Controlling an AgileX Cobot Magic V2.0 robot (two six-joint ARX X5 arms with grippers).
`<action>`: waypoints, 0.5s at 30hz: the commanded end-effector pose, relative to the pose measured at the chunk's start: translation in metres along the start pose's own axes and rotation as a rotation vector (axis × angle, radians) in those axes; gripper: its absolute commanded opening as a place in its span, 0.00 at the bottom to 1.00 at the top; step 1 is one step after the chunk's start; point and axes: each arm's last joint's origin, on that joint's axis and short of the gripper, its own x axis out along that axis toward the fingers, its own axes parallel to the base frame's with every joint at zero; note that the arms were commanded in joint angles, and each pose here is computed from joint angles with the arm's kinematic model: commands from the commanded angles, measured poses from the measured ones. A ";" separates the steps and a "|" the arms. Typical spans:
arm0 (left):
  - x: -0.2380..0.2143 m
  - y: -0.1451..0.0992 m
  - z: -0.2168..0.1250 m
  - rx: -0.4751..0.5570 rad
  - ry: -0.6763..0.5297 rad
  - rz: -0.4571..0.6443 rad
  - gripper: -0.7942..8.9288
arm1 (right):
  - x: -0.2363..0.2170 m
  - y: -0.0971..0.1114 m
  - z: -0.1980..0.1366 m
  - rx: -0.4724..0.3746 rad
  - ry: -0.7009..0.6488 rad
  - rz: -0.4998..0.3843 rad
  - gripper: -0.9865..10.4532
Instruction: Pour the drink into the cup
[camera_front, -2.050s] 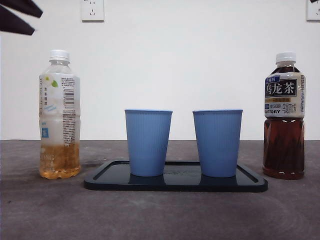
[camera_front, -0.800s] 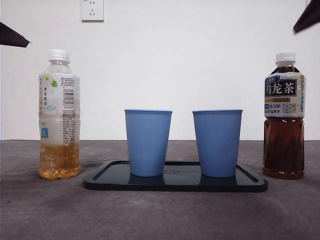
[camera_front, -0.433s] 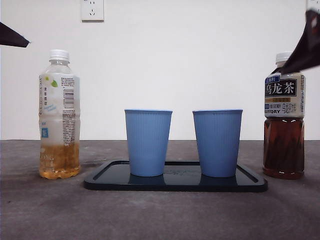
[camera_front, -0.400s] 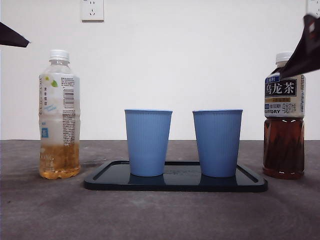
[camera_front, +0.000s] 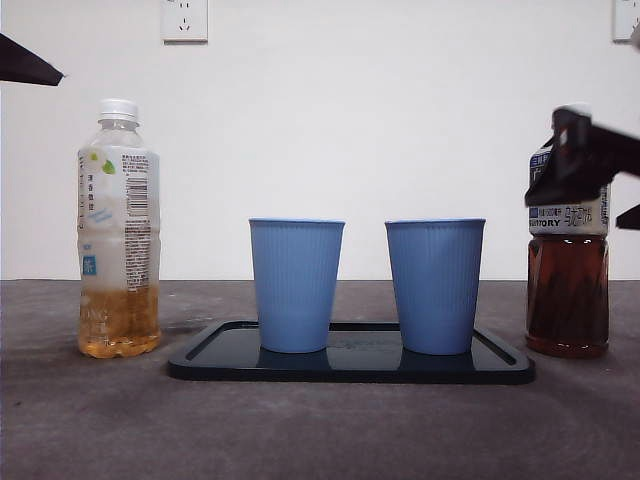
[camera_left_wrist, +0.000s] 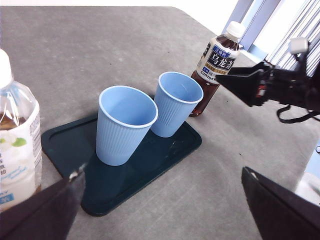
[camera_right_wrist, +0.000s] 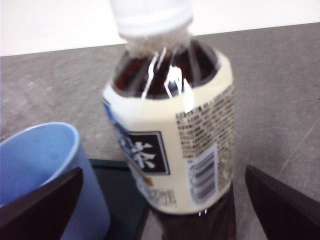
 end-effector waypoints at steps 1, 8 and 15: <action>-0.001 -0.002 0.006 0.013 -0.018 -0.008 0.59 | 0.012 -0.002 -0.004 -0.018 -0.027 -0.001 0.54; -0.001 -0.002 0.006 0.017 -0.023 -0.008 0.59 | 0.029 -0.012 -0.014 -0.017 -0.082 -0.013 0.54; -0.001 -0.002 0.006 0.018 -0.023 -0.008 0.59 | 0.039 -0.015 -0.013 -0.021 -0.102 -0.007 0.45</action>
